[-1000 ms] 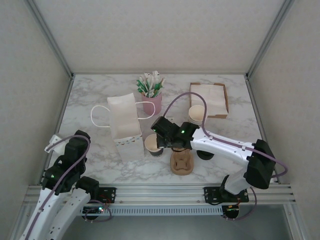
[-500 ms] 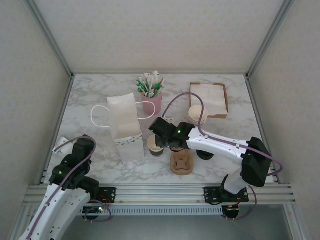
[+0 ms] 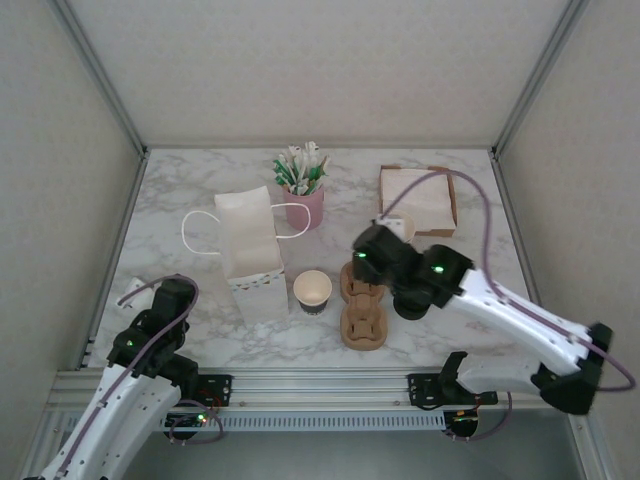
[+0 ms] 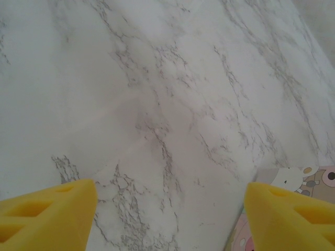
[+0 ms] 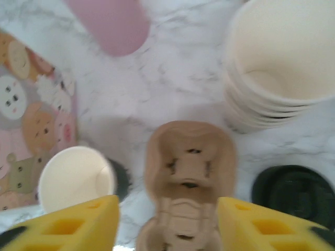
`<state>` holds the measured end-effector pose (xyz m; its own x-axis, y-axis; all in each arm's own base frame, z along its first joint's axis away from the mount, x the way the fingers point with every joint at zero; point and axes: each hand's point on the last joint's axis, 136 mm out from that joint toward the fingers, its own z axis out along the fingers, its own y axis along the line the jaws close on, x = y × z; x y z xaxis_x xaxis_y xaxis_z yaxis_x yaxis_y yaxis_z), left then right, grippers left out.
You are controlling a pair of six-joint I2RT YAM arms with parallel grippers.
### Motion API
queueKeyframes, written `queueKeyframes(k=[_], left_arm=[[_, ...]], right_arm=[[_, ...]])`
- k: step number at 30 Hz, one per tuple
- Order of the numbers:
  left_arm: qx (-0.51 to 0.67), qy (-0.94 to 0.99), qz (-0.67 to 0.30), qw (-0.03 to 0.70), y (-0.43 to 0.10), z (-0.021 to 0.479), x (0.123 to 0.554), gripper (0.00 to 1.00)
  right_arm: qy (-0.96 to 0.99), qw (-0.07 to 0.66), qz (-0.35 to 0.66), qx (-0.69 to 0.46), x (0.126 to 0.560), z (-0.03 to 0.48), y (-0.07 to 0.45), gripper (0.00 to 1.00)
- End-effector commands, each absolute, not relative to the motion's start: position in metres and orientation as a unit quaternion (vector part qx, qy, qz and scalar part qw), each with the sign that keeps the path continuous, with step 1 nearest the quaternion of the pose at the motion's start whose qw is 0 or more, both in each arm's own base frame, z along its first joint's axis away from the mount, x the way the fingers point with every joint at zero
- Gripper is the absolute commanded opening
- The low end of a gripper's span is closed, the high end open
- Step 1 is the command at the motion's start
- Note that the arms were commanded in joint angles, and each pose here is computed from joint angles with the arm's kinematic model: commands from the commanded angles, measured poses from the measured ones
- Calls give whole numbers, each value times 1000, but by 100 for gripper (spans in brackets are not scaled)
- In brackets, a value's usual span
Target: Pack the takeout coffee
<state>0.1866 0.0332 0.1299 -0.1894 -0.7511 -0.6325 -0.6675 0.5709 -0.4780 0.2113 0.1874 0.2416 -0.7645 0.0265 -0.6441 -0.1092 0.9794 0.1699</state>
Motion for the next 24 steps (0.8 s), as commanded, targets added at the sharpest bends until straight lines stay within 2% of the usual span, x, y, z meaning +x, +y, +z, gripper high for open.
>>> queueKeyframes(k=[1, 3, 11, 16, 24], left_arm=[[-528, 725, -78, 436, 36, 127, 185, 75], [-528, 725, -80, 435, 35, 126, 185, 75], [-519, 731, -104, 431, 26, 126, 190, 77], [-521, 726, -112, 434, 26, 128, 190, 78], [-518, 728, -112, 435, 26, 128, 190, 79]], right_arm=[[945, 324, 37, 11, 201, 217, 131, 66], [947, 319, 37, 34, 197, 207, 114, 73], [971, 218, 31, 88, 189, 125, 88, 79], [976, 199, 25, 87, 194, 102, 87, 88], [978, 188, 6, 89, 205, 85, 81, 87]])
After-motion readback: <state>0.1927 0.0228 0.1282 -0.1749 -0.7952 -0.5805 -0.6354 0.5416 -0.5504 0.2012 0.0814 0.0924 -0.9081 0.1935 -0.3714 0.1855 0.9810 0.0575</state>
